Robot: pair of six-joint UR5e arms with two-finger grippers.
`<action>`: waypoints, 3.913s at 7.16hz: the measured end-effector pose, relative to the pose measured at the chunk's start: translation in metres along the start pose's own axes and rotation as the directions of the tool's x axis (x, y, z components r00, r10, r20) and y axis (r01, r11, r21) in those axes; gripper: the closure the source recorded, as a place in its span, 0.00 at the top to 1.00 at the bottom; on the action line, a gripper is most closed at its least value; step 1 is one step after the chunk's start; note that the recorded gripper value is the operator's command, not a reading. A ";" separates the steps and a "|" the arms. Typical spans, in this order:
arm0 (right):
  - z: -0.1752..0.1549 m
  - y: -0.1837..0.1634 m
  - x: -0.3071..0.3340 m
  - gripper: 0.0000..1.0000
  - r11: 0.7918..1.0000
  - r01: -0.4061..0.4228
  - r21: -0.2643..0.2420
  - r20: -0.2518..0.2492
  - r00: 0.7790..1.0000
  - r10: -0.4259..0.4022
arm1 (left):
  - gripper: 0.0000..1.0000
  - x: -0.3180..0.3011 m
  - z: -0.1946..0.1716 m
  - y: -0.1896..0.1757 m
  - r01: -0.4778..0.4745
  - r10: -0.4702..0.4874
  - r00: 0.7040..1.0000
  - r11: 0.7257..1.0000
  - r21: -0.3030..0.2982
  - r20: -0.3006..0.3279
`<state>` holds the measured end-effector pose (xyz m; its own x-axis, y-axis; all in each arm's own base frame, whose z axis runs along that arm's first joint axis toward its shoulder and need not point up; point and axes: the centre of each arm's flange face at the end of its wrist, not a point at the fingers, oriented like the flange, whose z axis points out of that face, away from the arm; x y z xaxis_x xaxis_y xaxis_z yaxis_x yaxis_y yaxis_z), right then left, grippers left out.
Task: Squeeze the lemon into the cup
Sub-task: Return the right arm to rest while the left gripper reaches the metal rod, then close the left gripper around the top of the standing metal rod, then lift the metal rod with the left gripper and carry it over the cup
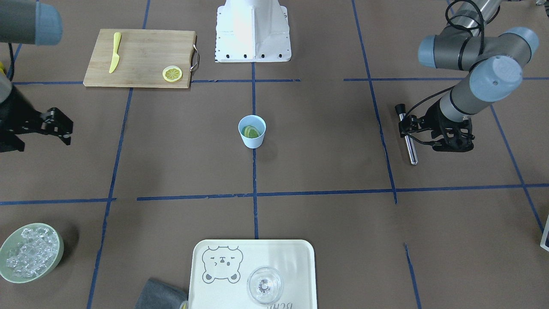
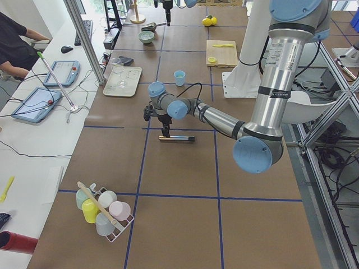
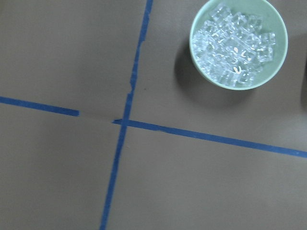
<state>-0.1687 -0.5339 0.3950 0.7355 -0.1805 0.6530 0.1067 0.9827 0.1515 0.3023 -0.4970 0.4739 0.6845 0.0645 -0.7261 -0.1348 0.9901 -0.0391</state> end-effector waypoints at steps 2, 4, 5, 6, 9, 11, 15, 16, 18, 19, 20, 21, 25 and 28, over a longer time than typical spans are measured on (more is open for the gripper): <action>-0.016 0.006 0.086 1.00 0.999 0.035 -0.010 0.066 0.997 -0.034 | 1.00 -0.002 0.017 -0.003 0.002 -0.001 1.000 1.000 -0.025 0.013; -0.024 0.016 0.130 1.00 0.999 0.053 -0.001 0.101 0.994 -0.052 | 1.00 0.002 0.031 -0.012 0.003 -0.002 1.000 0.999 -0.043 0.024; -0.025 0.019 0.137 1.00 0.999 0.051 -0.001 0.109 0.993 -0.051 | 1.00 0.001 0.036 -0.015 0.005 -0.004 1.000 0.999 -0.049 0.028; -0.025 0.020 0.140 1.00 0.999 0.050 -0.001 0.114 0.992 -0.050 | 1.00 -0.002 0.040 -0.017 0.008 -0.006 0.999 0.999 -0.054 0.032; -0.030 0.022 0.143 1.00 0.999 0.045 0.007 0.119 0.992 -0.046 | 0.91 -0.013 0.054 -0.021 0.008 -0.006 0.999 0.998 -0.056 0.034; -0.032 0.022 0.143 1.00 0.999 0.044 0.010 0.120 0.992 -0.044 | 0.31 -0.015 0.057 -0.021 0.010 -0.008 0.999 0.998 -0.056 0.034; -0.033 0.022 0.143 1.00 0.999 0.044 0.013 0.121 0.992 -0.045 | 0.00 -0.010 0.049 -0.020 0.000 0.001 1.000 0.999 -0.044 0.027; -0.034 0.022 0.143 1.00 0.999 0.045 0.015 0.121 0.992 -0.046 | 0.00 -0.004 0.033 -0.018 -0.014 0.015 1.000 1.000 -0.019 0.014; -0.039 0.022 0.140 1.00 0.998 0.049 0.026 0.115 0.992 -0.052 | 0.00 0.012 -0.021 -0.018 -0.057 0.055 0.998 0.992 0.116 0.025; -0.042 0.021 0.139 1.00 0.998 0.050 0.031 0.110 0.993 -0.053 | 0.00 0.020 -0.042 -0.020 -0.074 0.062 0.996 0.976 0.203 0.068; -0.043 0.020 0.137 1.00 0.998 0.048 0.034 0.107 0.993 -0.052 | 0.00 0.031 -0.057 -0.028 -0.072 0.045 0.994 0.958 0.278 0.102; -0.043 0.021 0.138 1.00 0.998 0.046 0.033 0.106 0.993 -0.049 | 0.00 0.052 -0.076 -0.038 -0.054 0.018 0.994 0.936 0.349 0.104; -0.032 0.043 0.169 1.00 1.000 -0.012 0.005 0.097 0.995 0.012 | 0.00 0.185 -0.096 -0.031 -0.194 0.098 0.978 0.761 0.618 0.187; -0.005 0.086 0.227 1.00 0.991 -0.120 -0.053 0.052 0.991 0.123 | 0.00 0.228 -0.118 -0.008 -0.259 0.267 0.957 0.595 0.761 0.116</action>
<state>0.0110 -0.4900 0.5526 0.7071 -0.0606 0.7046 0.0532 0.9981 0.0324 0.3747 -0.5052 0.2278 0.7019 0.3408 -0.6255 0.2883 0.6670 0.6870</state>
